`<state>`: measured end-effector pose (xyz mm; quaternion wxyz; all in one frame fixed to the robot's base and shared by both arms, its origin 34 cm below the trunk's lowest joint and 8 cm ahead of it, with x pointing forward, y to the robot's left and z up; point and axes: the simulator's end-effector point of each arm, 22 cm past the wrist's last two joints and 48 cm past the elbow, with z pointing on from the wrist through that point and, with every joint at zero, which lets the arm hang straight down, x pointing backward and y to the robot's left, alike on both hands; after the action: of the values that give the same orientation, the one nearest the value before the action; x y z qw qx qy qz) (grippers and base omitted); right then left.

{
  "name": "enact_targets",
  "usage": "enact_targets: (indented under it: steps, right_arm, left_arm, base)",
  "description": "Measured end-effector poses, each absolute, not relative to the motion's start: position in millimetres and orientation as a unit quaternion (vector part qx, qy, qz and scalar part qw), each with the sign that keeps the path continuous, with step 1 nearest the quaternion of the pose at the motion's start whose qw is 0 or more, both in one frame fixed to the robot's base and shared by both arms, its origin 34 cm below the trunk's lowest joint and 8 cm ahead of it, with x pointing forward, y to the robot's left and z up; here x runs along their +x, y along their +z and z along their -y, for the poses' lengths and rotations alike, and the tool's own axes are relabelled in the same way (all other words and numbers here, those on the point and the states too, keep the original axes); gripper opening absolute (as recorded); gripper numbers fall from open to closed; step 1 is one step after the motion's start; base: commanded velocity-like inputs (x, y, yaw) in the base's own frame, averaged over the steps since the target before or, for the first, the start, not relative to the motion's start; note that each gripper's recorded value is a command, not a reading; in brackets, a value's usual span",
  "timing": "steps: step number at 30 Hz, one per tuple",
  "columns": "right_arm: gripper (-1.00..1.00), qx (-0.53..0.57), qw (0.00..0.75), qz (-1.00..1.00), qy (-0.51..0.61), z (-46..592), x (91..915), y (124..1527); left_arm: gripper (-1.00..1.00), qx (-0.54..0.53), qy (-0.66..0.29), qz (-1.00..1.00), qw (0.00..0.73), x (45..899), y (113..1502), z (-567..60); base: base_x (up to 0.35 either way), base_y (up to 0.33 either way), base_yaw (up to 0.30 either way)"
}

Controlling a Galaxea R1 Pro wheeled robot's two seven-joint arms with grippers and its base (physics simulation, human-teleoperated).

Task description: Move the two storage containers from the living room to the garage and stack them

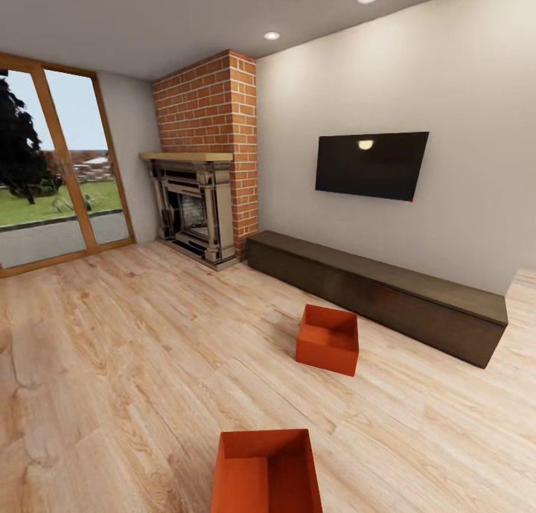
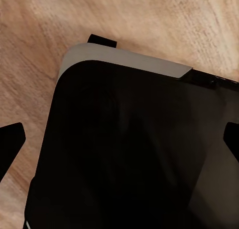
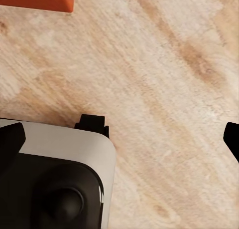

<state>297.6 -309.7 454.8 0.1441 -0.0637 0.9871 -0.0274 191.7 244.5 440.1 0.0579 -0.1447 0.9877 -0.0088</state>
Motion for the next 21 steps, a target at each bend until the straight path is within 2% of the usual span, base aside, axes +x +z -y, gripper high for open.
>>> enact_targets:
  steps: [21]
  right_arm:
    - [1.0,-0.064,0.138,-0.988,-0.027,309.8,293.5,453.2]
  left_arm:
    - [1.0,-0.139,-0.008,-0.989,0.057,191.9,440.0,-245.4]
  base:
    - [0.0,0.0,0.0]
